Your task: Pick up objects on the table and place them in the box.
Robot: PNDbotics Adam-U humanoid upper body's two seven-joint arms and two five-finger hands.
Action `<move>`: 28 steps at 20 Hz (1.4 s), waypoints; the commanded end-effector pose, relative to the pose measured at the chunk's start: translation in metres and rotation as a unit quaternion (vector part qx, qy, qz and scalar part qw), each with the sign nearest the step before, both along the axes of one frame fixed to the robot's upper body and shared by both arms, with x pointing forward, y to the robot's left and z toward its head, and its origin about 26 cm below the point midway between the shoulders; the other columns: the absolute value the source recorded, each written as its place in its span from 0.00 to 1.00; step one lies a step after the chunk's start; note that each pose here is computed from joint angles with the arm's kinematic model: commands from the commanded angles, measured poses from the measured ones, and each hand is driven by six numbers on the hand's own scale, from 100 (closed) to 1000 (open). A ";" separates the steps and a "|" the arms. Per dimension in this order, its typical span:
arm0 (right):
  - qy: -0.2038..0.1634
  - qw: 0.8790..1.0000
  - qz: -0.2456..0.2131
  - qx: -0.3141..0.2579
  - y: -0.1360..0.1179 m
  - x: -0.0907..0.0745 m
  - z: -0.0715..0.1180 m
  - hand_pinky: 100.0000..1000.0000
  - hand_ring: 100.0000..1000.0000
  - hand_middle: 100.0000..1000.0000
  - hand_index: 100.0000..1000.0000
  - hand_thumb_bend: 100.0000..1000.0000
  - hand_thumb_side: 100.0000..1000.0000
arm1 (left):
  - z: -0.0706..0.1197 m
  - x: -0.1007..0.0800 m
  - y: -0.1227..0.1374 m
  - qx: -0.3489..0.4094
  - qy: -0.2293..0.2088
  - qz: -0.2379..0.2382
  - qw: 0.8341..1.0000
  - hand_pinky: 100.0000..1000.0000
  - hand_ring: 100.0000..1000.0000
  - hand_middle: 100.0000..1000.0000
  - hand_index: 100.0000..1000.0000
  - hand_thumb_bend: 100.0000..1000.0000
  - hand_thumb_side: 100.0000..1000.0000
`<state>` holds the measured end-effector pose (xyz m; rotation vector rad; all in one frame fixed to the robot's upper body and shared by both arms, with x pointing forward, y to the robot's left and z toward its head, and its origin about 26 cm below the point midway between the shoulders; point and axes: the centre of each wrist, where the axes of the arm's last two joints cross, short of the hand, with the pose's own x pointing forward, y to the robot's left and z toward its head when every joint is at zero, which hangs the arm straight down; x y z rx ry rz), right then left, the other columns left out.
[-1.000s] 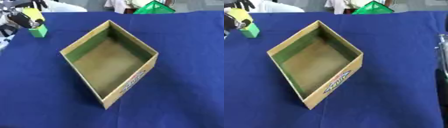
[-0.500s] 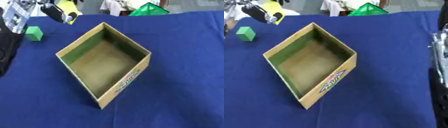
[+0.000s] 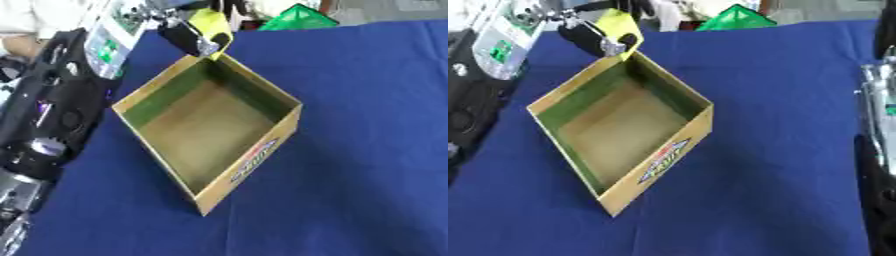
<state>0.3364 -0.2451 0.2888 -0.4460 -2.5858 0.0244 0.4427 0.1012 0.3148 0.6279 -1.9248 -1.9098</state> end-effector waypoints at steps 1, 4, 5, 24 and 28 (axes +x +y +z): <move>-0.016 1.000 0.000 -0.002 0.001 -0.005 0.008 0.78 0.81 0.67 0.80 0.11 1.00 | -0.003 -0.011 -0.017 -0.019 -0.002 -0.022 1.000 0.51 0.51 0.52 0.78 0.13 0.00; -0.018 1.000 0.000 -0.002 0.002 -0.005 0.008 0.78 0.81 0.67 0.80 0.10 1.00 | -0.021 -0.014 -0.025 -0.023 0.011 -0.019 0.999 0.51 0.51 0.52 0.78 0.02 0.00; -0.018 1.000 -0.001 -0.001 0.001 -0.005 0.009 0.78 0.81 0.67 0.80 0.10 1.00 | -0.027 -0.014 -0.027 -0.022 0.014 -0.016 1.000 0.52 0.52 0.52 0.78 0.03 0.00; -0.014 1.000 -0.007 0.000 -0.002 -0.003 0.007 0.78 0.81 0.66 0.80 0.10 1.00 | -0.070 -0.010 -0.028 0.028 -0.024 0.027 0.999 0.76 0.83 0.73 0.91 0.48 0.32; -0.011 1.000 -0.008 0.000 -0.003 -0.002 0.006 0.78 0.81 0.66 0.80 0.10 1.00 | -0.055 -0.015 -0.023 -0.009 -0.063 0.029 0.998 0.73 0.79 0.71 0.90 0.40 0.31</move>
